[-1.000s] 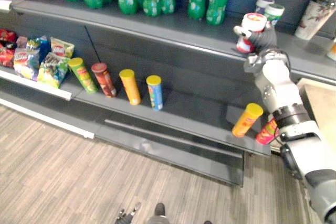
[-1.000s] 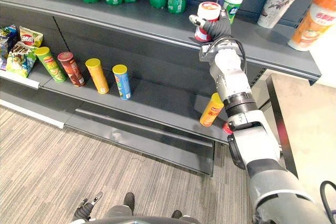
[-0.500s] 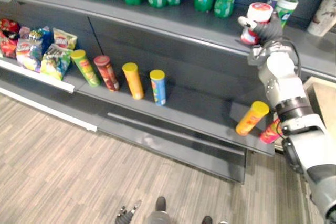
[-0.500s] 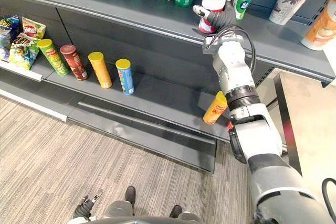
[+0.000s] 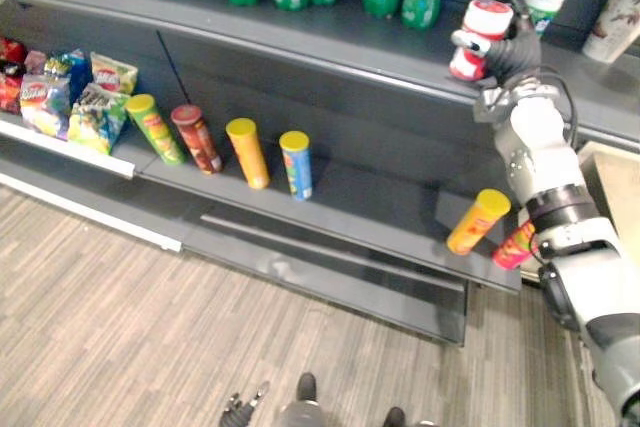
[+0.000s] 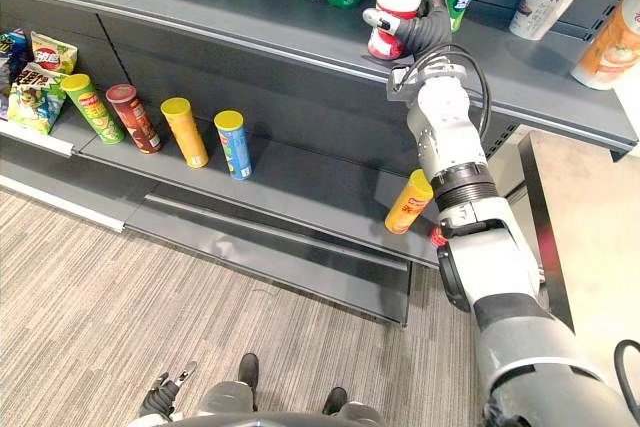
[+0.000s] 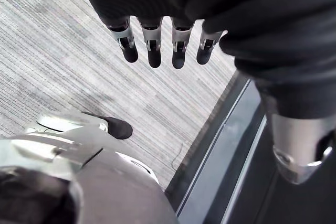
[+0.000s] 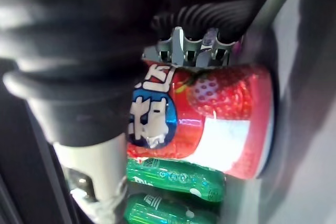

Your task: Put the gum and the chips on the shelf.

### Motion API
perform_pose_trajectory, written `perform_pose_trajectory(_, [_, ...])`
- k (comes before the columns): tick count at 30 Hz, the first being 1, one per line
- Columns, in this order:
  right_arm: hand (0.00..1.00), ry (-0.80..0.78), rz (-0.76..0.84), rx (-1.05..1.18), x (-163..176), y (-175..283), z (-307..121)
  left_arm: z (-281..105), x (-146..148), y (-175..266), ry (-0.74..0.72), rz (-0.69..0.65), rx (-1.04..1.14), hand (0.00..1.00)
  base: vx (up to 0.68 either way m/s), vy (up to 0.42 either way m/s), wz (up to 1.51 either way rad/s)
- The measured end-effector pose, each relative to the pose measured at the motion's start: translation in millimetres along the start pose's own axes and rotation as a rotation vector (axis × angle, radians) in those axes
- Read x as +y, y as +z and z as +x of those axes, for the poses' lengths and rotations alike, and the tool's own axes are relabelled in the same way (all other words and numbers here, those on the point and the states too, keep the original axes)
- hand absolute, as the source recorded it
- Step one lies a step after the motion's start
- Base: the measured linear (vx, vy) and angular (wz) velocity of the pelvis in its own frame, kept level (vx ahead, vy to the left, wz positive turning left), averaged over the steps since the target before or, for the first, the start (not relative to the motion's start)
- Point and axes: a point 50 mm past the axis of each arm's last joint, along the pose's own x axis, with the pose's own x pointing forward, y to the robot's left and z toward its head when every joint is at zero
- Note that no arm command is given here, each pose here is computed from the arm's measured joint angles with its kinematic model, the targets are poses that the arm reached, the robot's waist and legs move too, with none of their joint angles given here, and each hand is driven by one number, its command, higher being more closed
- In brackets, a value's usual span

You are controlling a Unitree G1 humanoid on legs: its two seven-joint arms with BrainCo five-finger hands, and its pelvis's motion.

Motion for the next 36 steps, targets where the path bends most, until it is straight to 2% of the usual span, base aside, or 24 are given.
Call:
perform_pose_trajectory(7, [0.00,0.022,0.005,-0.020,4.7,5.3,-1.0,0.0,-0.1,0.1,0.001,-0.001,0.000,0.00,0.02,-0.007,-0.07])
perform_pose_trajectory(23, [0.00,0.171,0.019,-0.320,32.7,73.7,-10.5,-0.2,1.9,-1.0,0.009,0.003,0.000,0.00,0.02,-0.001,-0.09])
perform_pose_trajectory(31, [0.00,0.237,0.148,-0.478,38.4,109.6,-30.3,-1.6,4.7,-7.5,0.020,0.010,0.017,0.00,0.00,0.009,-0.10])
perform_pose_trajectory(36, [0.00,0.305,0.226,-0.411,39.4,78.8,-69.8,-3.1,9.7,-15.9,0.044,0.019,0.049,0.00,0.02,0.002,-0.13])
